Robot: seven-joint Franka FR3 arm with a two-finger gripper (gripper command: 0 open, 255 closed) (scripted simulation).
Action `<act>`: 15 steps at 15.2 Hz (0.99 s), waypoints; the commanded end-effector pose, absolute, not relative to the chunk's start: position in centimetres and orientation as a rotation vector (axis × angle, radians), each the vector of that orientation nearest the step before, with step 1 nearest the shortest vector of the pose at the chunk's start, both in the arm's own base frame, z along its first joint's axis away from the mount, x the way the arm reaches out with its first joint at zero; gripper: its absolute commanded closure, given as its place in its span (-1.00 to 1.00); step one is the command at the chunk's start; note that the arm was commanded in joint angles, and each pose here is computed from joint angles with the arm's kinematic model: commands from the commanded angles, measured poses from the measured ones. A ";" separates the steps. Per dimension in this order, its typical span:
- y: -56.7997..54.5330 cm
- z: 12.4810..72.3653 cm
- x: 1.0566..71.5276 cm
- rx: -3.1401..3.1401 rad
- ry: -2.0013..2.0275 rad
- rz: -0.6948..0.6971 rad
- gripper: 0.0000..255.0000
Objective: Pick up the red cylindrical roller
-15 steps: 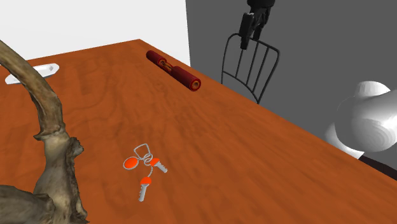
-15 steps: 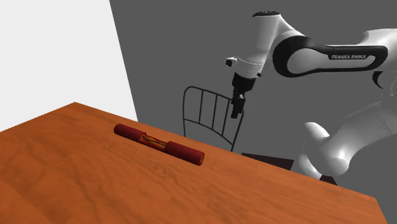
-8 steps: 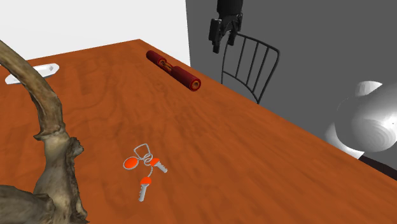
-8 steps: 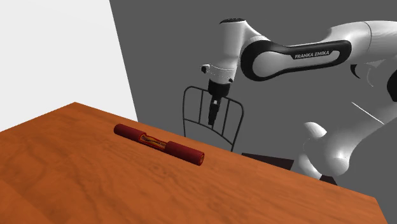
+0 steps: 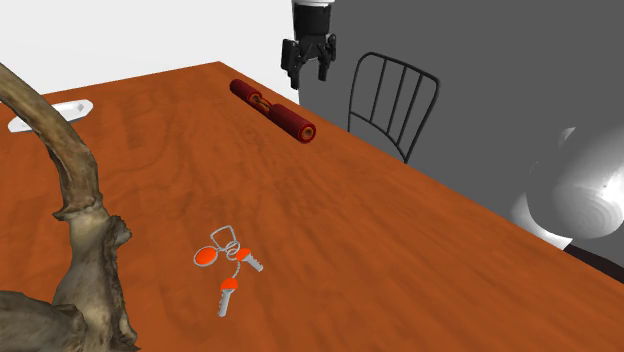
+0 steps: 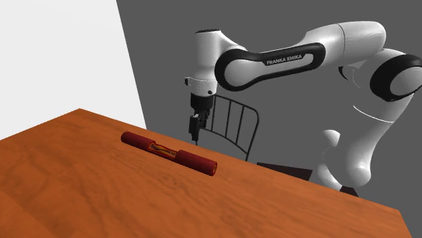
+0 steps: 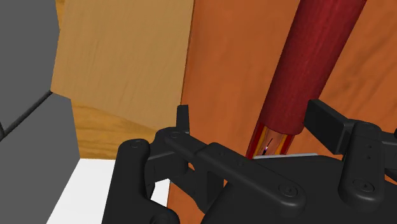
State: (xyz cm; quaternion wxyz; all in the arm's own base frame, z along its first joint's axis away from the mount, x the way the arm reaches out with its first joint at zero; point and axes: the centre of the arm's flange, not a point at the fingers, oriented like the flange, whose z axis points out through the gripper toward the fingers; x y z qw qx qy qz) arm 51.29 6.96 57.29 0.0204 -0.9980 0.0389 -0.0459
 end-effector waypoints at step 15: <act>10.0 51.5 64.4 -2.986 0.240 -0.072 -1.00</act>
